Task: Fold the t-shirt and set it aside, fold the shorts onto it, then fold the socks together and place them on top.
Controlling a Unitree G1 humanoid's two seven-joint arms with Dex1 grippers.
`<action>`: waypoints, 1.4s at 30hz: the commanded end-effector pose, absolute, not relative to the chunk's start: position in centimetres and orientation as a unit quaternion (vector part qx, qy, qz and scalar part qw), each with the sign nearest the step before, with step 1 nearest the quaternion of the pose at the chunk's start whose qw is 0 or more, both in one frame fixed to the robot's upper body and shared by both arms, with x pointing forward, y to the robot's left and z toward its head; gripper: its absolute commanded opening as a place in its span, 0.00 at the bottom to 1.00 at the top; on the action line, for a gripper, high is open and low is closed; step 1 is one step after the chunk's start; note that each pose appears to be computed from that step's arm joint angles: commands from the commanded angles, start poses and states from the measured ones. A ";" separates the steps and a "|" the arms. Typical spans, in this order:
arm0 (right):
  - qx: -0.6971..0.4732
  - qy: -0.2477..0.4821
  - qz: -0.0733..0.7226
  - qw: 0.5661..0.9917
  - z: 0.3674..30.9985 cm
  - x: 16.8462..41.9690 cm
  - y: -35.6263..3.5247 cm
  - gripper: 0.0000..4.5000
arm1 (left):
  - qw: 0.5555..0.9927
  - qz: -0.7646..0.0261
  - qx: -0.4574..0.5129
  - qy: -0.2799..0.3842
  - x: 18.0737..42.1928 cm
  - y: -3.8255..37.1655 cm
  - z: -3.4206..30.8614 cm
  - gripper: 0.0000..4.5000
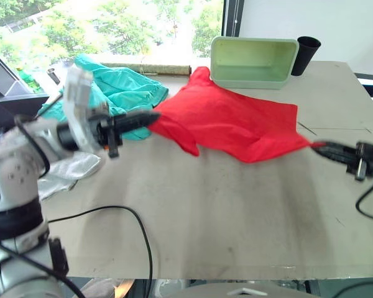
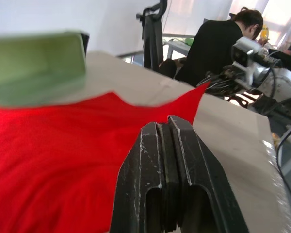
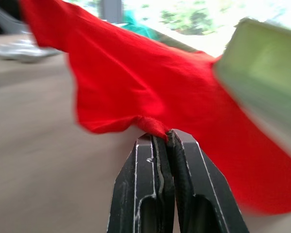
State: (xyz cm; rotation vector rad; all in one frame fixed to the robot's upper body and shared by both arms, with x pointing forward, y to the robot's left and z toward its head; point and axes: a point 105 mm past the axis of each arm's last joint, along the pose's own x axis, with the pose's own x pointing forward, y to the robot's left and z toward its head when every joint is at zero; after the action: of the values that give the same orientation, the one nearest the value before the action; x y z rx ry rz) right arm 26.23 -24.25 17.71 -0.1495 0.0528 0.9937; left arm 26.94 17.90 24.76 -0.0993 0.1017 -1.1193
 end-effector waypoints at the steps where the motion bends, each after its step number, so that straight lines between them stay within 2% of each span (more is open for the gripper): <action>1: -0.080 0.035 0.486 0.869 16.8 24.7 -24.1 0.02 | 0.835 -0.548 -0.017 0.053 24.6 17.2 23.6 0.00; 3: -0.075 0.043 0.491 0.867 16.1 24.1 -24.1 0.02 | 0.833 -0.550 -0.017 0.066 24.0 17.1 22.7 0.00; 7: -0.093 0.104 0.513 0.847 12.4 21.1 -24.8 0.02 | 0.807 -0.573 -0.003 0.142 20.8 16.7 18.5 0.00; 10: -0.094 0.120 0.521 0.840 11.5 19.8 -24.9 0.02 | 0.795 -0.585 -0.004 0.161 19.4 16.6 17.6 0.00; 13: -0.088 0.152 0.530 0.829 9.7 16.9 -25.7 0.02 | 0.787 -0.581 0.021 0.207 18.1 17.7 15.6 0.00; 18: -0.077 0.174 0.529 0.827 8.7 14.8 -26.6 0.02 | 0.775 -0.590 0.009 0.224 17.0 18.7 15.3 0.00; 23: -0.046 0.175 0.526 0.831 9.6 14.1 -26.4 0.02 | 0.732 -0.627 -0.007 0.267 14.9 19.4 15.5 0.00; 25: -0.033 0.176 0.520 0.836 10.2 14.3 -26.3 0.02 | 0.728 -0.634 -0.013 0.262 15.2 19.4 15.9 0.00; 32: -0.029 0.192 0.494 0.847 9.7 14.6 -27.0 0.02 | 0.753 -0.632 -0.004 0.183 20.0 17.9 17.9 0.00; 42: -0.027 0.187 0.436 0.880 10.4 16.6 -28.9 0.02 | 0.760 -0.635 0.007 0.136 25.2 16.6 19.2 0.00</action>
State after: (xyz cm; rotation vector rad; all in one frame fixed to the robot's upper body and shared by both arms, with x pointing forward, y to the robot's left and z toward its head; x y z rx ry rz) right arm 16.35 -28.08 9.57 -0.0416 0.4091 0.9437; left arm 24.28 16.74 18.66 0.0009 0.3415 -1.3961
